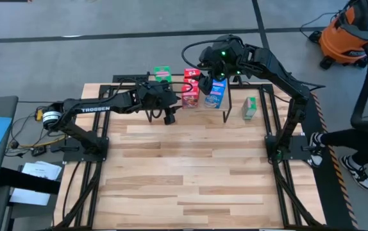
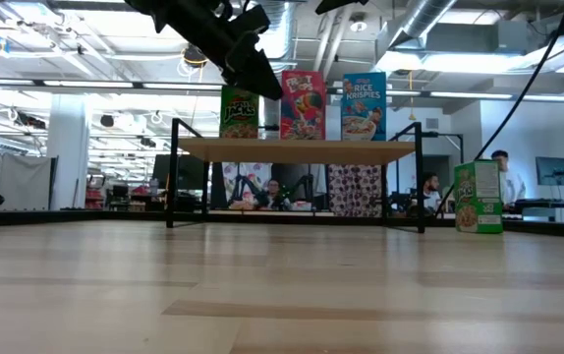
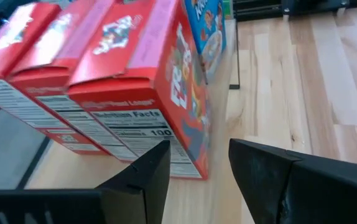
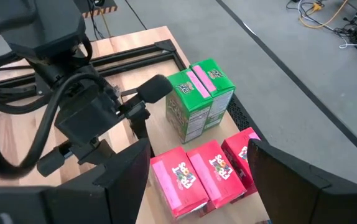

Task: Stack cereal on shelf
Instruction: Put the red cereal box on the shelf aligned with the other red cereal box

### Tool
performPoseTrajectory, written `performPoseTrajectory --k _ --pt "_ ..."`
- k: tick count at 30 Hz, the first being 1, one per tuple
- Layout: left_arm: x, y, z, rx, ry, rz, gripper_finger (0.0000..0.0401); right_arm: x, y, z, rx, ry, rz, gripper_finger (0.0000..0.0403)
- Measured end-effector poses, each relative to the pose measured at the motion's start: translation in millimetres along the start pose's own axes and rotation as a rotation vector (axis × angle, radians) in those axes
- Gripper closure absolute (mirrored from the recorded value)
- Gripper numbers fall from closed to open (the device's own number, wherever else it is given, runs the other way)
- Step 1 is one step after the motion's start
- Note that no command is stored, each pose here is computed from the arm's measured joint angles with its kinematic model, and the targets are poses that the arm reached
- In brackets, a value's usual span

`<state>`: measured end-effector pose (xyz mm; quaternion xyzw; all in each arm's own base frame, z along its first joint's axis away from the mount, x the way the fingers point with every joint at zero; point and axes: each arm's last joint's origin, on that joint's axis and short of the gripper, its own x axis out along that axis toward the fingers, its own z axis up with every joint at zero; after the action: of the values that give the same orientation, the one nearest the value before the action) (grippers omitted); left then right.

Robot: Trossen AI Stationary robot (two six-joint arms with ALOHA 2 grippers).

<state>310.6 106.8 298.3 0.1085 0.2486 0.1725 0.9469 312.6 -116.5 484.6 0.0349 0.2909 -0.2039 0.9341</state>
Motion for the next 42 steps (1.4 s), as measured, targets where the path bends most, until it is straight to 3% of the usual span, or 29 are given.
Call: performPoseTrajectory --k 37,42 --pt "0 3 1 0.028 -0.010 0.044 0.0246 0 0 0 0.001 0.000 0.000 0.0112" --pt "-15 5 2 0.033 0.019 0.048 0.0246 0 0 -1 0.004 0.005 0.001 0.0112"
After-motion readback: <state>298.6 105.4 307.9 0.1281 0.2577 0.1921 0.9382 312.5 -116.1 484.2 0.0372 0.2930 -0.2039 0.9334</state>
